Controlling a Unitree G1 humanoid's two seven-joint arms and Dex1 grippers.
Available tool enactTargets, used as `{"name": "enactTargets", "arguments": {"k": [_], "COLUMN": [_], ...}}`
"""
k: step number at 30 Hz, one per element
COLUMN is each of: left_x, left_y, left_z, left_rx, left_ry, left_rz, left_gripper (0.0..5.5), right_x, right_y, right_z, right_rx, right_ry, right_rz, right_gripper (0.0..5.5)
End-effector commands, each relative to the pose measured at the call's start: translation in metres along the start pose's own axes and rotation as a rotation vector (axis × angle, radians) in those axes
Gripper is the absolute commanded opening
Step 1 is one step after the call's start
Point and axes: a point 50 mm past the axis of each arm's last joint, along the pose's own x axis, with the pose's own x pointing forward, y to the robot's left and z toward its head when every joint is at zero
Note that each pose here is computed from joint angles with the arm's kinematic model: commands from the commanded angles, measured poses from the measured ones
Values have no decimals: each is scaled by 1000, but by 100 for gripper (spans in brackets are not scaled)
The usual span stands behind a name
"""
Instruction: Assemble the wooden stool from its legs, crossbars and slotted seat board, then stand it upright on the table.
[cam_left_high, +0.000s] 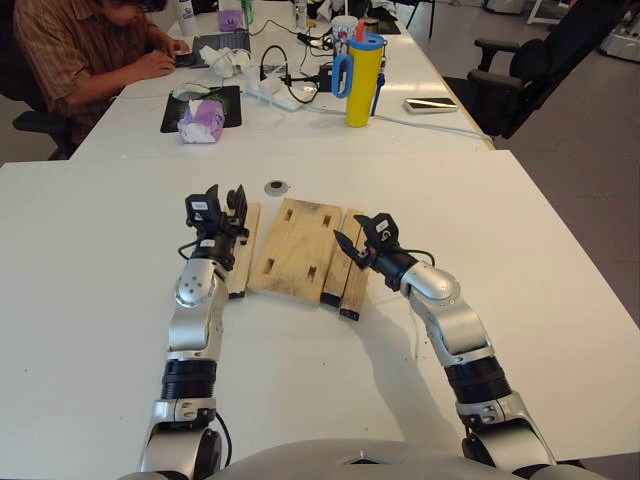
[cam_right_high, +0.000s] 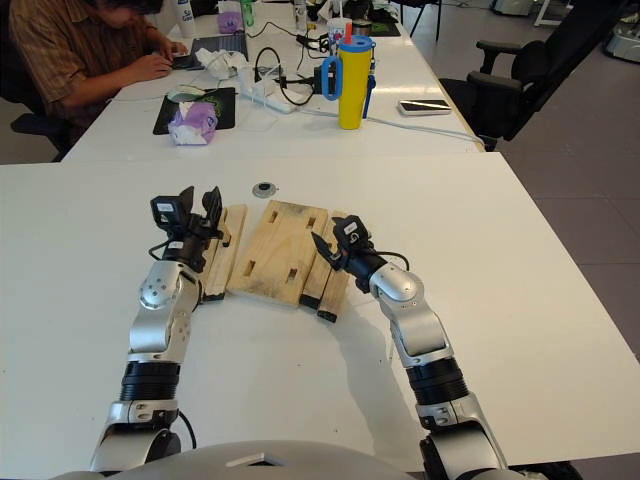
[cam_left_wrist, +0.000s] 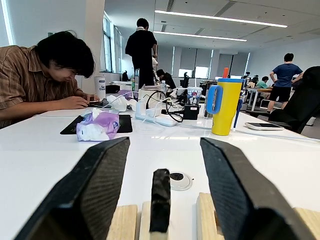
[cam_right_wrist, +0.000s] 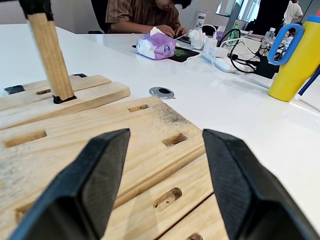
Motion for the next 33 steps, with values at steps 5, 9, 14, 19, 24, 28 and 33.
{"name": "enactTargets", "arguments": {"k": [5, 9, 14, 19, 24, 28, 33], "left_x": [41, 53, 49, 3, 19, 41, 53], "left_y": [-2, 0, 13, 12, 10, 11, 1], "left_z": [81, 96, -13, -87, -65, -26, 65], "left_rx": [57, 70, 2, -39, -16, -34, 6], "left_ry": [-212, -221, 303, 633, 526, 291, -236], "left_rz": [-49, -53, -27, -16, -16, -16, -108], "left_gripper": [261, 261, 261, 261, 261, 261, 261], "right_x": [5, 6, 9, 9, 9, 10, 10], "right_y": [0, 1, 5, 6, 6, 7, 7], "right_z": [2, 2, 2, 1, -1, -1, -3], "right_rx": [-2, -4, -3, -8, -7, -7, -8], "right_ry": [-7, -11, -17, -16, -11, -11, -10], "right_rz": [-7, -10, -7, 7, 1, 4, 1], "right_gripper": [268, 268, 268, 268, 268, 268, 268]}}
